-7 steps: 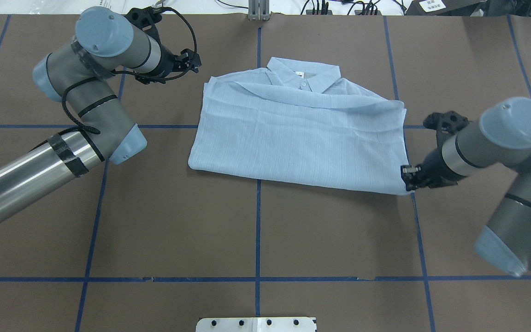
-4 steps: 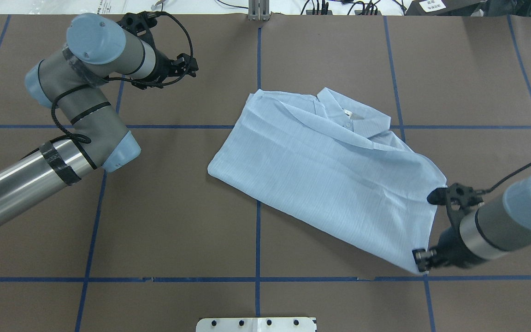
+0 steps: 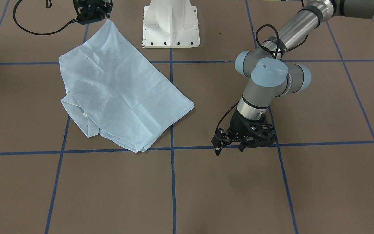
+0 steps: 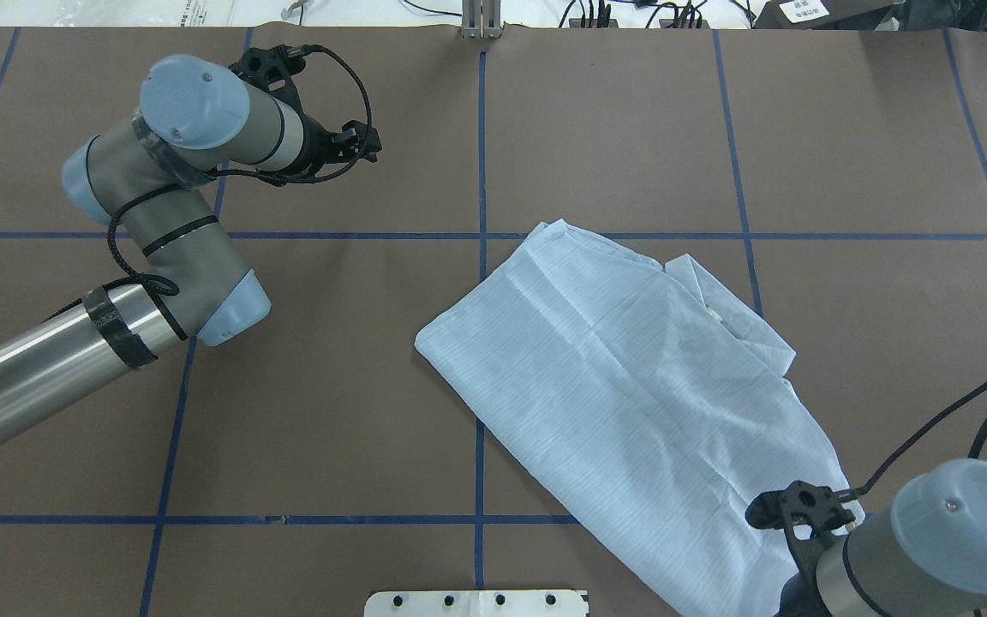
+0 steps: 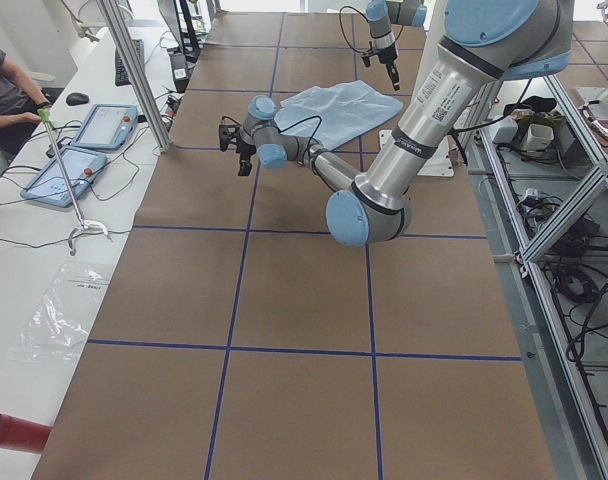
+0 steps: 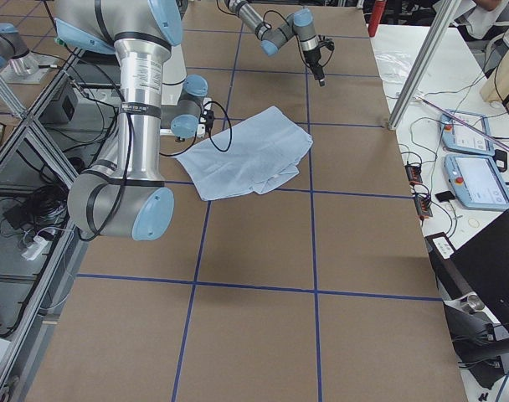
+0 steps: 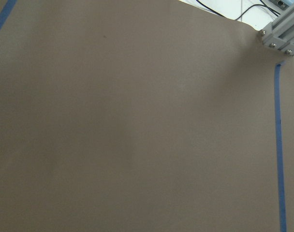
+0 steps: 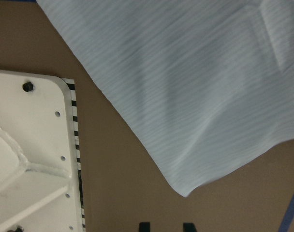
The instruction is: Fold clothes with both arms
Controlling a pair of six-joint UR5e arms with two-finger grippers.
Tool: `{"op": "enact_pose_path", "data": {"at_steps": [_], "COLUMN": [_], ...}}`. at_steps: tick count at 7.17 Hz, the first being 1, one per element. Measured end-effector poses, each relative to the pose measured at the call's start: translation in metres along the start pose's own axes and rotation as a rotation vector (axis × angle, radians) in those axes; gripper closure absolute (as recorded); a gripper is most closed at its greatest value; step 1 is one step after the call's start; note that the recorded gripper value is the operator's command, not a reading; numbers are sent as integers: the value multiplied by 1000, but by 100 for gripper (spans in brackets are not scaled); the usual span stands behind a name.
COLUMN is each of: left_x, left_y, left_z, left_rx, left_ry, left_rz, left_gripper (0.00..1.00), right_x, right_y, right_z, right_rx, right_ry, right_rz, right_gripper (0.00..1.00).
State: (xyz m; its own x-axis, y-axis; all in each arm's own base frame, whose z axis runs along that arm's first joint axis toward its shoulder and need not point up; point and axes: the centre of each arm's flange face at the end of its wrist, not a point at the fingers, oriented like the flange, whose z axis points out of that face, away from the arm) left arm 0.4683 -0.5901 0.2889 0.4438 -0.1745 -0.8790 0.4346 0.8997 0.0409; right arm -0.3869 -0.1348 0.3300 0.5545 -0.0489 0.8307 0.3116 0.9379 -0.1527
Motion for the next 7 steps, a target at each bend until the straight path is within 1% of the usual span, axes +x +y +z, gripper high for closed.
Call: {"op": "enact_pose_path", "data": {"at_steps": [1,2,3,4,5,6,7], "left_x": [7,17,29,44,56,63,66], "left_y": [11,30,59,99,142,185,218], "left_z": [-1,-6,-14,-21,-24,-19,-12], "left_rx": [-12,-32,-67,-116,-160,-191,-211], "left_ry": [11,28,35,19,-12,-39,-58], "left_rz": [0,-2,-27,-69,-113,-136,-135], "left_gripper": [1,1,1,5,7,11,15], "right_x": [-9,-21,-29,-29,-24,-19,-16], "right_y": [-15,-39,-65,-88,-104,-114,-119], "right_z": [-8,-27,-55,-83,-106,-119,-126], "right_rx": [79,167,254,330,383,418,437], "right_ry": [-23,-65,-109,-142,-160,-168,-170], "right_rz": [13,32,56,84,108,125,134], "right_gripper": [0,0,0,0,0,0,0]}}
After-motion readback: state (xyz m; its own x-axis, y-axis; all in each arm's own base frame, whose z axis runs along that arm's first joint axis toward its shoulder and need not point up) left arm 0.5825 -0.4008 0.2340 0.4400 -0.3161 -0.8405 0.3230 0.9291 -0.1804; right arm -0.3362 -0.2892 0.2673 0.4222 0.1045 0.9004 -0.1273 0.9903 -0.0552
